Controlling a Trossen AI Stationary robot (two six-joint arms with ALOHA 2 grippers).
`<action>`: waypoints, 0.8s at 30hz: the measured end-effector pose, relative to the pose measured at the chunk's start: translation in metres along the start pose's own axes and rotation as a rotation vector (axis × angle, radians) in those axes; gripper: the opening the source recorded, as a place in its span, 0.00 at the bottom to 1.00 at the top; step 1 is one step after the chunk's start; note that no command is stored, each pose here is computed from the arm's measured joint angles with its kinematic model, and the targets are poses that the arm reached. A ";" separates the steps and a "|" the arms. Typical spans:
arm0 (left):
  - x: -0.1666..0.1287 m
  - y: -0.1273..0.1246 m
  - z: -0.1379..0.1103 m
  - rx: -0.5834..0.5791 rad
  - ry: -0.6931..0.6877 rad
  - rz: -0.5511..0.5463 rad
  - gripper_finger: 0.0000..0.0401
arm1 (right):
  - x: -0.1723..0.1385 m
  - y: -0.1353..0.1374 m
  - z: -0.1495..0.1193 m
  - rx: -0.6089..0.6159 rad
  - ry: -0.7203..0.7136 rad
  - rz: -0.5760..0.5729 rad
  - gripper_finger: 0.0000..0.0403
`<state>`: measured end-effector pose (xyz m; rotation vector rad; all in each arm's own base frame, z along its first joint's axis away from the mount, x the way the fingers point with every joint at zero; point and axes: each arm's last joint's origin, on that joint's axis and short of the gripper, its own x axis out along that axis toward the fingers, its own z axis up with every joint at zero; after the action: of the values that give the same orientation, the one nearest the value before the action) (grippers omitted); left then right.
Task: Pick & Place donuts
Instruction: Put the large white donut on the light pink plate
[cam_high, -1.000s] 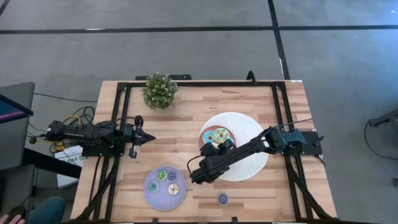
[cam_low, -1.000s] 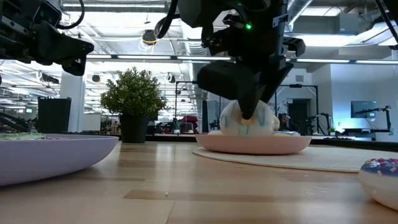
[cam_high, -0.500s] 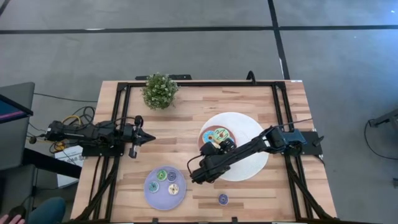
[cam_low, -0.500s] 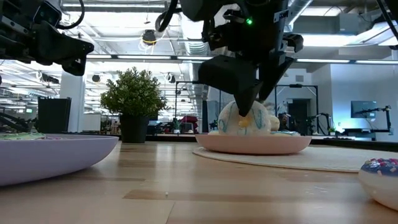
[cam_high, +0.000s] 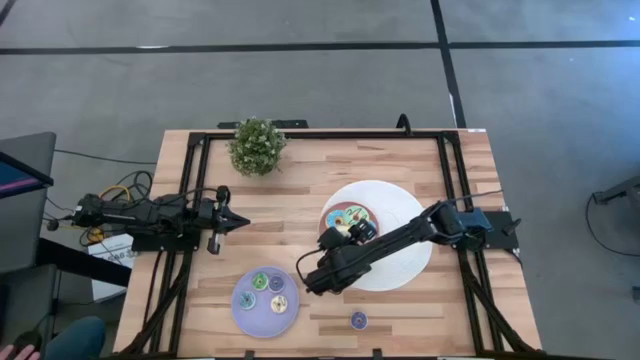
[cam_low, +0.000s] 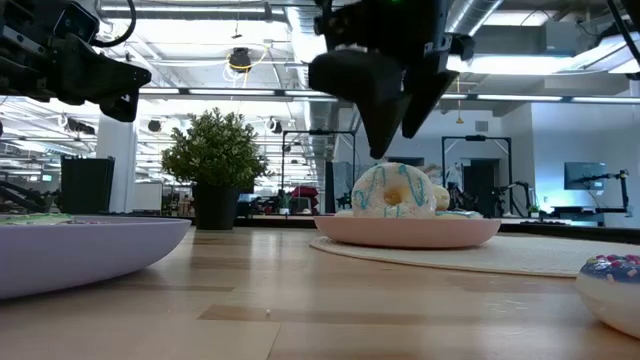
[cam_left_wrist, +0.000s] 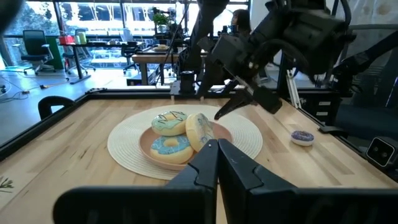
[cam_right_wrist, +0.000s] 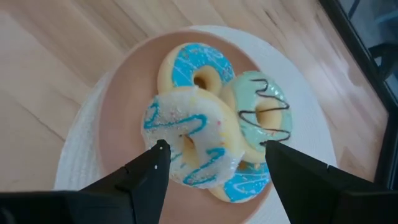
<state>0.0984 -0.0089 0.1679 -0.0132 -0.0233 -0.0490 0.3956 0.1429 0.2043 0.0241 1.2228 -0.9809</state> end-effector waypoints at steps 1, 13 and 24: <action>0.000 0.000 0.000 0.000 0.000 0.000 0.00 | -0.002 -0.001 0.001 -0.001 -0.003 0.003 0.63; 0.000 0.000 0.000 0.000 0.000 0.000 0.00 | -0.033 -0.035 0.012 0.076 -0.062 0.077 0.63; 0.000 0.000 0.000 0.000 0.000 0.000 0.00 | -0.049 -0.050 0.013 0.121 -0.047 0.146 0.54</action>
<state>0.0984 -0.0090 0.1678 -0.0132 -0.0231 -0.0492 0.3737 0.1359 0.2722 0.1820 1.1021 -0.9212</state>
